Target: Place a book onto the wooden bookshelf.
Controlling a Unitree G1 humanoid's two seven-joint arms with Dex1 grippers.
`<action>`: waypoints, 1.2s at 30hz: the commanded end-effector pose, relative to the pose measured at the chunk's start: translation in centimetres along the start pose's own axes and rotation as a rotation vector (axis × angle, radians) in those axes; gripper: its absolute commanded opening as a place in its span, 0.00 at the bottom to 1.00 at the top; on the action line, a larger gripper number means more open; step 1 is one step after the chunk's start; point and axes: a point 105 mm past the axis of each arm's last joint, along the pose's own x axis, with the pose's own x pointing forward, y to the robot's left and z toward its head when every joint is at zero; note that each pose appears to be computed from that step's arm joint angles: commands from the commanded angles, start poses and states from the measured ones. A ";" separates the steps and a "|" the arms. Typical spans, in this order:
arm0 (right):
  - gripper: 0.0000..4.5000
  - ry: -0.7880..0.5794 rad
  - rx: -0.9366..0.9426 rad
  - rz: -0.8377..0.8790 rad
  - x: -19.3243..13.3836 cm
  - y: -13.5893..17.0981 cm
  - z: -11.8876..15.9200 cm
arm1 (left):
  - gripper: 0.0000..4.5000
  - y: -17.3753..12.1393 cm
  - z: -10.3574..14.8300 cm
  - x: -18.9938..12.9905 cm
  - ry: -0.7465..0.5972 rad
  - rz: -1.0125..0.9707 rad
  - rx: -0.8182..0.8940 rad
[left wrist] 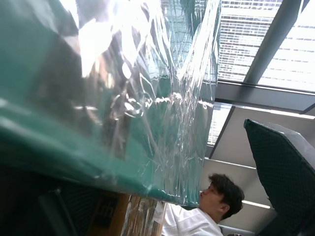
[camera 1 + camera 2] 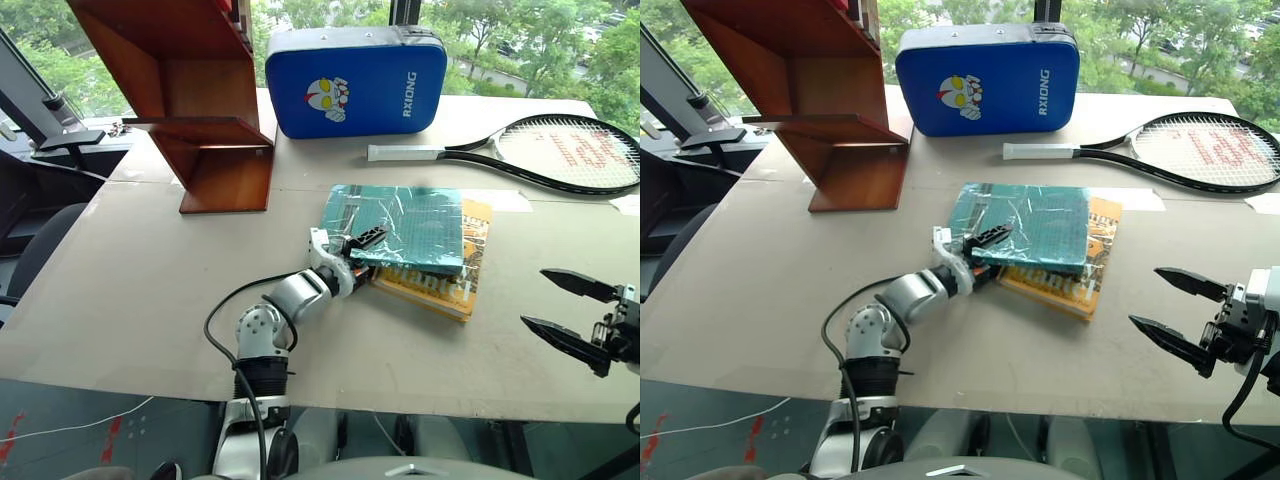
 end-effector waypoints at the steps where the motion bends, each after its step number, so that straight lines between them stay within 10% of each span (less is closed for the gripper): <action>1: 1.00 -0.030 -0.068 -0.021 0.0 0.0 1.1 | 0.74 0.7 -0.4 0.5 -0.013 0.010 -0.034; 9: 1.00 -0.036 -0.073 -0.022 0.2 -0.1 0.9 | 0.01 -1.8 1.2 -2.3 -0.086 -0.098 0.059; 15: 1.00 -0.098 -0.068 -0.030 0.9 -1.2 1.8 | 0.01 -6.3 1.2 -4.3 -0.128 -0.089 0.793; 31: 1.00 -0.232 -0.057 0.018 4.3 -3.4 3.5 | 0.01 -18.2 2.5 -7.4 -0.887 0.113 2.862; 36: 1.00 -0.314 -0.030 0.035 5.2 -4.0 5.2 | 0.01 -17.3 3.4 -7.2 -0.624 0.225 3.183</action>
